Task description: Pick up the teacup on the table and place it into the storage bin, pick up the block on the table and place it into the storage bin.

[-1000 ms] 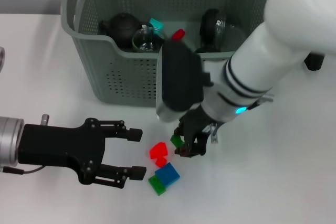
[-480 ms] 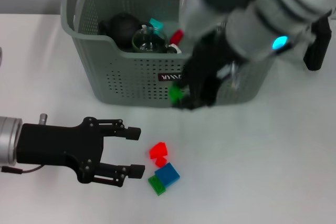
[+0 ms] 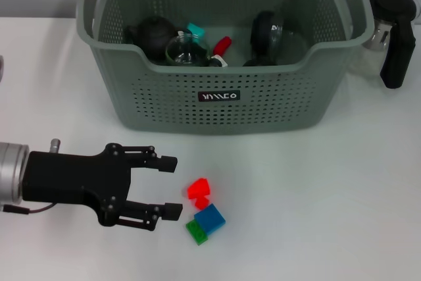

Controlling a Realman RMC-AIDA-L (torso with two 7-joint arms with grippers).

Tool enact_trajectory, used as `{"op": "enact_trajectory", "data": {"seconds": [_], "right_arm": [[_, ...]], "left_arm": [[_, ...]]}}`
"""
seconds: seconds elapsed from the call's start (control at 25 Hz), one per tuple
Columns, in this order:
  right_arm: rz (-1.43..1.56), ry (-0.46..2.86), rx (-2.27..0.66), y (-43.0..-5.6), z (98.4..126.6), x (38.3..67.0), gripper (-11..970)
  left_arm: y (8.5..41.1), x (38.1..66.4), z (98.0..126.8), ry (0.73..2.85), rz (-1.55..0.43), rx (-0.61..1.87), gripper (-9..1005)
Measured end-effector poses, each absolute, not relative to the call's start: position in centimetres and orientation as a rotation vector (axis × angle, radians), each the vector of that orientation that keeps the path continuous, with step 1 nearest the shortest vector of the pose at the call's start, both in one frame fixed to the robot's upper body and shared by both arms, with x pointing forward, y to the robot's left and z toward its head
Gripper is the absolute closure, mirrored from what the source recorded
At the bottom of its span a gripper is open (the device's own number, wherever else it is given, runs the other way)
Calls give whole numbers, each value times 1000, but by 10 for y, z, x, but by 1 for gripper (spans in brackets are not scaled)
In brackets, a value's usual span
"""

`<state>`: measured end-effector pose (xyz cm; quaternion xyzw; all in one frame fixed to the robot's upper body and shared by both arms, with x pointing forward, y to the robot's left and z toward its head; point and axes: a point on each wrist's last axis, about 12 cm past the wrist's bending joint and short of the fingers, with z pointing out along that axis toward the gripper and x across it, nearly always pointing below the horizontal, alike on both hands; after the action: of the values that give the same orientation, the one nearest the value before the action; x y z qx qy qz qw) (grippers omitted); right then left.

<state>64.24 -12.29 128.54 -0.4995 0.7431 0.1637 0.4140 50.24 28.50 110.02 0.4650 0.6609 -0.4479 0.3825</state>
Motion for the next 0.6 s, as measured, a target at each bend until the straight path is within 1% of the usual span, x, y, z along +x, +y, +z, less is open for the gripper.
{"op": "enact_trajectory", "data": {"seconds": [0.04,0.08,0.24,0.52,0.6], "right_arm": [[411,1878,-1219,-127,1282,647,556],[402,1898,-1145,-133,1275,658,556],[393,1919,-1078,-138,1266,669,555],[379,1922,-1041,-136,1258,676,561],[379,1914,-1040,-134,1258,675,498]], "left_arm": [[285,503,1100,1685,-1142,1186,186],[285,503,1100,1686,-1141,1189,186],[285,503,1100,1688,-1140,1189,186],[285,503,1100,1690,-1138,1192,187],[285,503,1100,1689,-1137,1193,187]]}}
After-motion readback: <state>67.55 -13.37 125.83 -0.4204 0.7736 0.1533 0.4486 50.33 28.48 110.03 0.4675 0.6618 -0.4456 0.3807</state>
